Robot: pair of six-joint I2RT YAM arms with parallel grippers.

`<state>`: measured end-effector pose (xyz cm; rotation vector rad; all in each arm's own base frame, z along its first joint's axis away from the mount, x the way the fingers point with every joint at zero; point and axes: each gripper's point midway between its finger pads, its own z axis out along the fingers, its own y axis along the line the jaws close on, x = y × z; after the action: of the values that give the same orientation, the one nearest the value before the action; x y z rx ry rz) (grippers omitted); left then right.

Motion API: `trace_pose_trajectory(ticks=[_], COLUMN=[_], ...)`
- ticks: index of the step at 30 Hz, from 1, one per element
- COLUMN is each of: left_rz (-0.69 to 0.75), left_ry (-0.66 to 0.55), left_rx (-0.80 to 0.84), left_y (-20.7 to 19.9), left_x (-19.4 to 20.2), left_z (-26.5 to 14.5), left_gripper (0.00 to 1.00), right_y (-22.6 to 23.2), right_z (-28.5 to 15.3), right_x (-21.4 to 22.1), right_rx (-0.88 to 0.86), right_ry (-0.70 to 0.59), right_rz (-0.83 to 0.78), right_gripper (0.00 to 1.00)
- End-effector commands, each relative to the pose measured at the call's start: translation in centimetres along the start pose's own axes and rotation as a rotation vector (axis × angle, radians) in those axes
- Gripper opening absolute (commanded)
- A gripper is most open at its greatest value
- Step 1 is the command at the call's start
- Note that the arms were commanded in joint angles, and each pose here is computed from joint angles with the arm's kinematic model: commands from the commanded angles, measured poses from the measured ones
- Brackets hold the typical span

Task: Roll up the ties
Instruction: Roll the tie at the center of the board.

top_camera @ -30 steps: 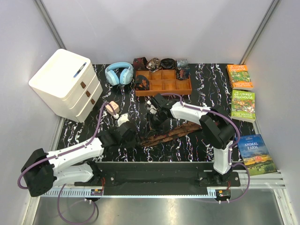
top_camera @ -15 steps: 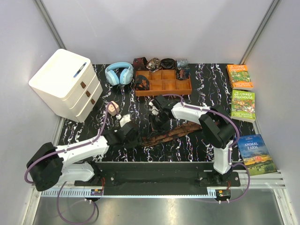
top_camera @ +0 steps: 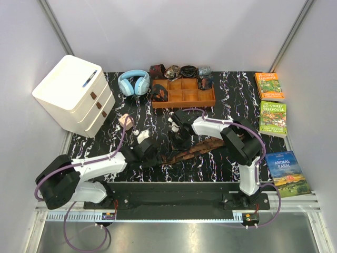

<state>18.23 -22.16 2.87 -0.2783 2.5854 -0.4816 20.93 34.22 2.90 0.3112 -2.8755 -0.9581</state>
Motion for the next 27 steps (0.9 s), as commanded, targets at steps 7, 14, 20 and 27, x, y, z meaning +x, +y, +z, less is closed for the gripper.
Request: trace_pose_trajectory(ticks=[7, 14, 20, 27], left_rz=[-0.03, -0.04, -0.008, 0.042], left_ry=[-0.021, -0.033, -0.025, -0.023], left_rx=[0.004, 0.009, -0.021, -0.208], left_y=[0.4, 0.6, 0.5, 3.4], left_x=[0.0, 0.2, -0.1, -1.0], left_z=[1.5, 2.1, 2.3, -0.3], left_gripper=[0.51, 0.37, 0.19, 0.17], right_y=[-1.2, -1.7, -1.8, -0.2], right_z=[0.9, 1.4, 1.6, -1.3], right_x=[-0.3, -0.3, -0.5, -2.8], right_rx=[0.028, 0.034, 0.035, 0.024], right_ry=[-0.003, 0.009, 0.014, -0.096], right_rz=[-0.015, -0.014, -0.009, -0.032], right_gripper=[0.05, 0.05, 0.05, 0.07])
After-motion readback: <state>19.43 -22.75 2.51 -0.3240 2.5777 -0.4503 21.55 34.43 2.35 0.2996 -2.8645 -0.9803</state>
